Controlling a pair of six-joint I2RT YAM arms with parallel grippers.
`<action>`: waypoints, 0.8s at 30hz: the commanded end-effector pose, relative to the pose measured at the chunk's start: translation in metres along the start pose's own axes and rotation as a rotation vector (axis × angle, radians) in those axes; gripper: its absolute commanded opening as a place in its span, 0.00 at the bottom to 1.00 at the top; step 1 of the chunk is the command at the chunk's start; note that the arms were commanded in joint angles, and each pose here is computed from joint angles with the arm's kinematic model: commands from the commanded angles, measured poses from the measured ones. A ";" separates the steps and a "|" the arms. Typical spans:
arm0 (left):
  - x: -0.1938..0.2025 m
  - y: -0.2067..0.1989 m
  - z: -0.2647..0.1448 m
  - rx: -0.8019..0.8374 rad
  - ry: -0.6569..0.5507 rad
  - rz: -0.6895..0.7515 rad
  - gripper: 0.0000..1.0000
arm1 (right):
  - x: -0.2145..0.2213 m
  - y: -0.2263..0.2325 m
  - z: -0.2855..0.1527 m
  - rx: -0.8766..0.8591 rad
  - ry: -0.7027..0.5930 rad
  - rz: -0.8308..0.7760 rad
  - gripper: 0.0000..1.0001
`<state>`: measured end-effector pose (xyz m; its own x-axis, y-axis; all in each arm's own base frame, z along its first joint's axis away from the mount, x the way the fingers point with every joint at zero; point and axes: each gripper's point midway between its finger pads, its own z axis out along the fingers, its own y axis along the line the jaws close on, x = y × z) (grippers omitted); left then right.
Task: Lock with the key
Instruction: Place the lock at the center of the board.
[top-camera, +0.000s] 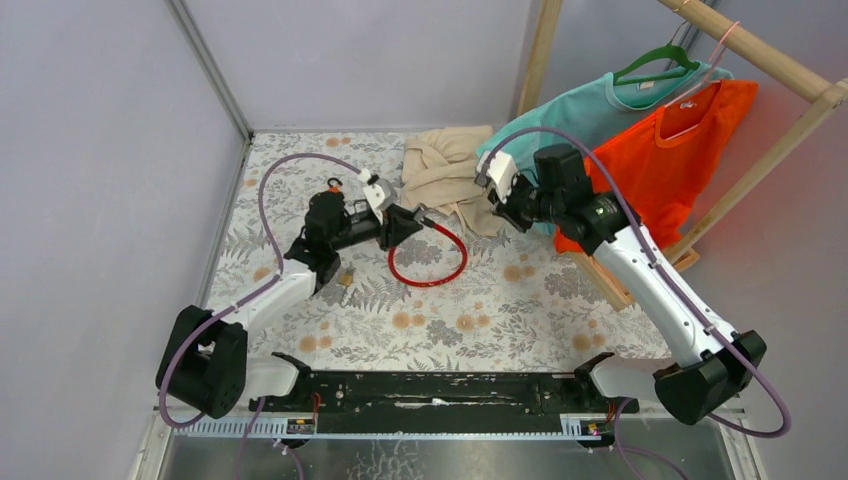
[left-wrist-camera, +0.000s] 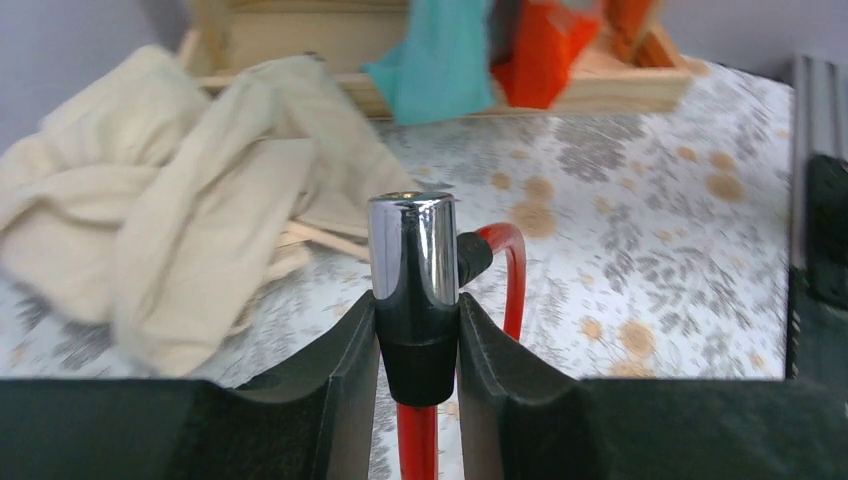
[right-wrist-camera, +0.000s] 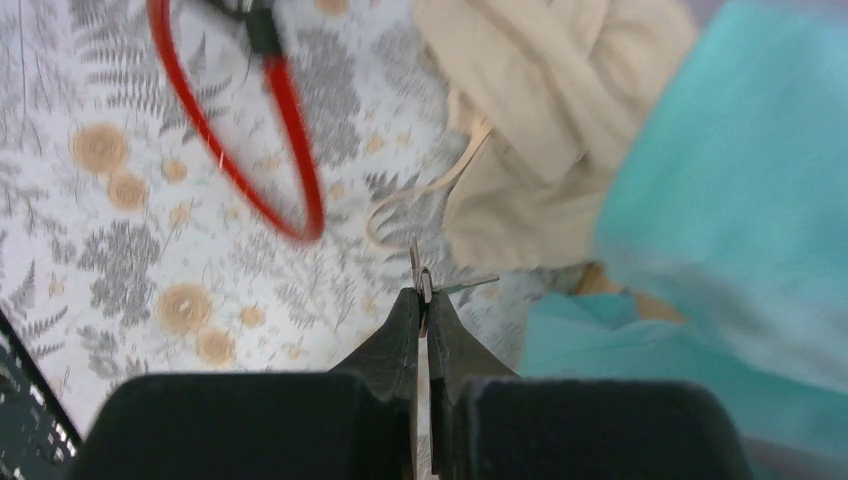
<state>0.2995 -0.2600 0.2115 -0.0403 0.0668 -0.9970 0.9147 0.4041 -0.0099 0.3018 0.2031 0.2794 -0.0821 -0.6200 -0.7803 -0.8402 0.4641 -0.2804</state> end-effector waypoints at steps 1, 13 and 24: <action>-0.038 0.051 -0.012 -0.195 -0.045 -0.112 0.00 | 0.054 0.026 0.014 -0.044 0.101 0.043 0.00; -0.003 0.109 -0.004 -0.271 -0.038 -0.630 0.00 | 0.123 0.132 0.057 -0.489 0.125 0.219 0.00; 0.059 0.103 0.051 -0.260 0.009 -0.961 0.04 | 0.133 0.148 0.061 -0.518 0.122 0.285 0.00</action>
<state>0.3981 -0.2370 0.1182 -0.7560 -0.3254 -0.5680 0.3400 0.5463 -0.7655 0.2004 0.2183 0.0896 -0.3939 -0.6359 -0.6637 -0.9186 0.2964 0.2613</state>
